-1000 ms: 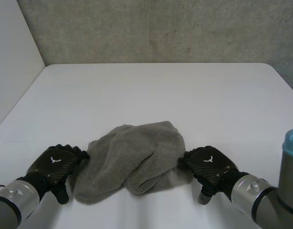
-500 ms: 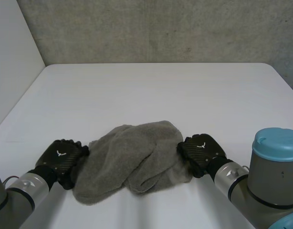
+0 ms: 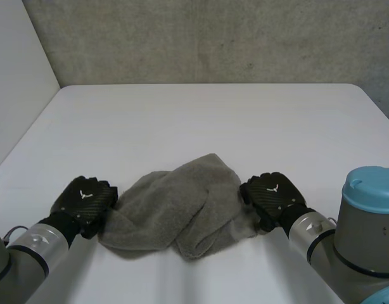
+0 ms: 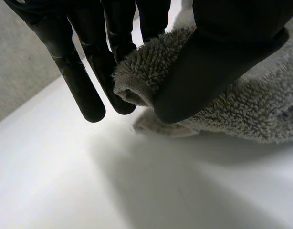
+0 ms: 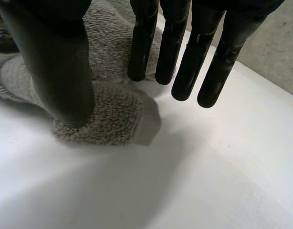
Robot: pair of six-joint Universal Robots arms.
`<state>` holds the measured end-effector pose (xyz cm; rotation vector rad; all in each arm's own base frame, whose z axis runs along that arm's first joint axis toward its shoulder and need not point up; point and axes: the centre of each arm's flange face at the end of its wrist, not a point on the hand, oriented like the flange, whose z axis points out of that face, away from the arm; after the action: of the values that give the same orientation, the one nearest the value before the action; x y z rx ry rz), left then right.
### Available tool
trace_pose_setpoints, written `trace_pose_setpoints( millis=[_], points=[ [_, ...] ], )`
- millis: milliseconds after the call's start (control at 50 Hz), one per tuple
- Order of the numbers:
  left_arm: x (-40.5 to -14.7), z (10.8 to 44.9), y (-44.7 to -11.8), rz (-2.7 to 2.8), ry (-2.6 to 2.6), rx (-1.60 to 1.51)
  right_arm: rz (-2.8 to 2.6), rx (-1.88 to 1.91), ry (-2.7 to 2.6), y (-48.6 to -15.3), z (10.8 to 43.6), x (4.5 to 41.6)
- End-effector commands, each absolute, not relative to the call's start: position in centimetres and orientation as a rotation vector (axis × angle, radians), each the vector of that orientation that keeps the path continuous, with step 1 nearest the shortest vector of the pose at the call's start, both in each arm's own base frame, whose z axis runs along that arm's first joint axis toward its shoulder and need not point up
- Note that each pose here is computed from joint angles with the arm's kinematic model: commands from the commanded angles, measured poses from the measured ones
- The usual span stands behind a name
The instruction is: Fold the towel.
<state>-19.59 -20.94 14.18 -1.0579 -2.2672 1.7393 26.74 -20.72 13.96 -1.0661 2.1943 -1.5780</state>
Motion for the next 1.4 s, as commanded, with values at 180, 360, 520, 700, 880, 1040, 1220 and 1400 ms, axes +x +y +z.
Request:
trace_pose_setpoints(
  millis=[180,360,520,700,880,1040,1220,1400],
  points=[
    [-19.6,15.1,-21.0,1.772,-2.245,-0.998,-1.529,-1.085,2.212,-20.4,12.5,27.1],
    [-20.1,19.1,-21.4,1.896,-2.144,-0.962,-1.830,-0.989,2.048,-21.6,20.1,26.9],
    [-20.3,27.9,-20.9,1.977,-1.984,-0.698,-2.008,-0.892,1.956,-19.6,32.2,24.0],
    [-20.5,30.3,-21.4,1.891,-2.000,-0.585,-2.134,-0.887,1.936,-21.3,37.0,22.5],
    [-21.6,24.2,-24.9,1.647,-2.189,-0.584,-1.926,-1.002,2.183,-27.2,30.8,23.2],
    [-23.7,18.5,-28.4,1.467,-2.279,-0.605,-1.696,-1.088,2.376,-32.1,23.3,24.4],
    [-27.2,20.0,-34.7,1.772,-2.101,-0.612,-2.033,-0.796,2.307,-38.7,23.7,26.0],
    [-28.7,21.1,-35.3,1.850,-2.028,-0.626,-2.038,-0.753,2.262,-37.9,24.0,27.1]
  ],
)
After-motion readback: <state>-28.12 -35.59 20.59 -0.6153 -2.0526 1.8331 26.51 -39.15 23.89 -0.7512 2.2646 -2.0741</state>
